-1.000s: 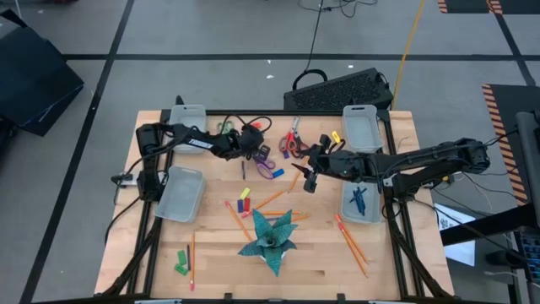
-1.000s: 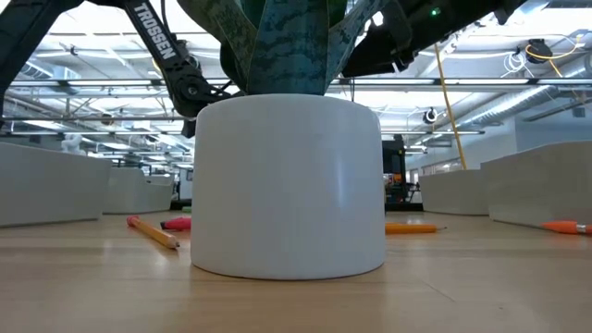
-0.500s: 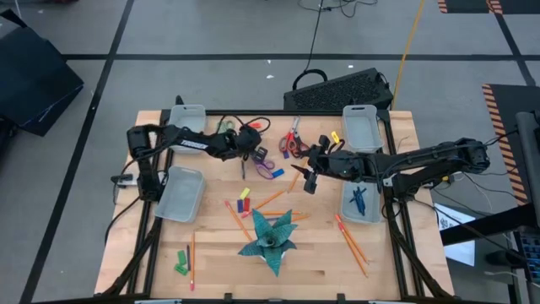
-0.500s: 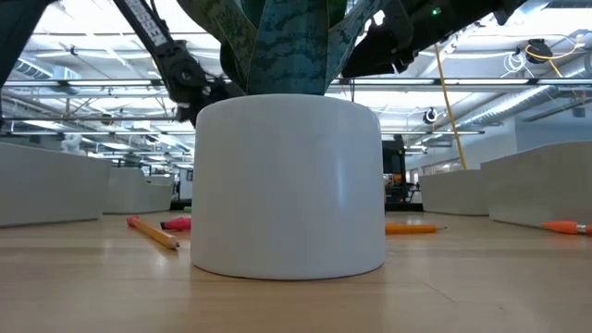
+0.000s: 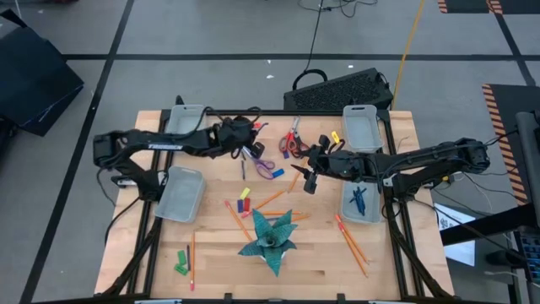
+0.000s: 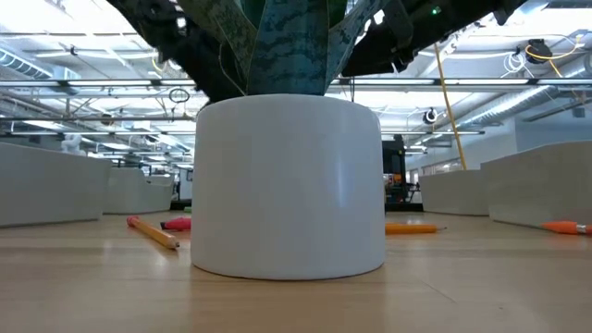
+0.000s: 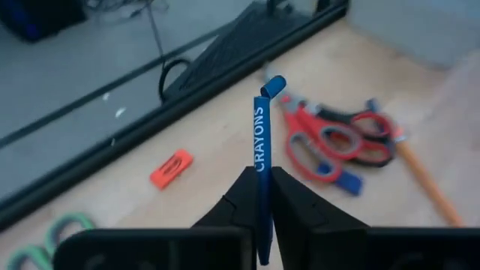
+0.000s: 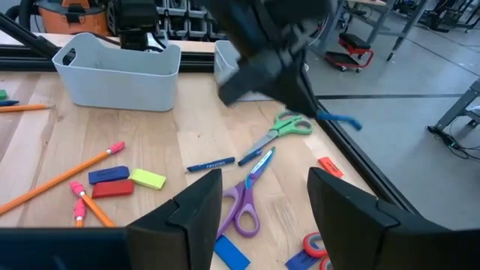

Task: Sort crayons/erasers/pens/pencils in bins
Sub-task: Put the blue crayon into the bottom right gray bin

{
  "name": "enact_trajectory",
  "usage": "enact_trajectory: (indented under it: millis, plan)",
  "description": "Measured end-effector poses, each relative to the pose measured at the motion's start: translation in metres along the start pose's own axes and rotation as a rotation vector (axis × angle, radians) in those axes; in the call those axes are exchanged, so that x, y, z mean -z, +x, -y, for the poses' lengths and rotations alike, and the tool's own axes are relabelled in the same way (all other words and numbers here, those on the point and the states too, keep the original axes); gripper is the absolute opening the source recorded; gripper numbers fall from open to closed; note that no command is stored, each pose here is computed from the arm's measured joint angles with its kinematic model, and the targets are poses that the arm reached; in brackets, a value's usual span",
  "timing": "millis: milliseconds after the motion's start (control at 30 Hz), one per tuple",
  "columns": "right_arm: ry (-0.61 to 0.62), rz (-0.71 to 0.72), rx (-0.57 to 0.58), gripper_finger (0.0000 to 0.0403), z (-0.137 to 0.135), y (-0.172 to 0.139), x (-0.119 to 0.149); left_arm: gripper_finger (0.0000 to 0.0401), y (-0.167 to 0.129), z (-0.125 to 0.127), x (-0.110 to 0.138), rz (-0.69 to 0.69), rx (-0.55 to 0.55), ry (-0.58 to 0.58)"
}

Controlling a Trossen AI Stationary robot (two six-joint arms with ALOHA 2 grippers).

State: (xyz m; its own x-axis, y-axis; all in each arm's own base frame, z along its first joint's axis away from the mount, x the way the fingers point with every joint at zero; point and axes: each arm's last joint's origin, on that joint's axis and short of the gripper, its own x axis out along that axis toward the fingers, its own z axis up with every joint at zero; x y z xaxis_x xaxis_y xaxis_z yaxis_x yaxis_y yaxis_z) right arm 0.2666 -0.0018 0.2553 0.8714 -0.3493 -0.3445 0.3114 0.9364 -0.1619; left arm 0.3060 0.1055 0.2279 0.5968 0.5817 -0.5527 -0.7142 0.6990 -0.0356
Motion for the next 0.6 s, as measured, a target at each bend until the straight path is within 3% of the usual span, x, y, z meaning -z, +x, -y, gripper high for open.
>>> enact_trajectory:
  millis: [233,600]
  plan:
    - [0.067,0.055,0.004,0.019,0.0,0.001,0.004,0.0025,-0.028,0.012,-0.013,0.089,0.097,0.025]
    - [0.295,0.439,-0.011,0.019,-0.006,0.016,0.025,0.0016,-0.057,0.059,-0.026,0.362,0.394,0.114]
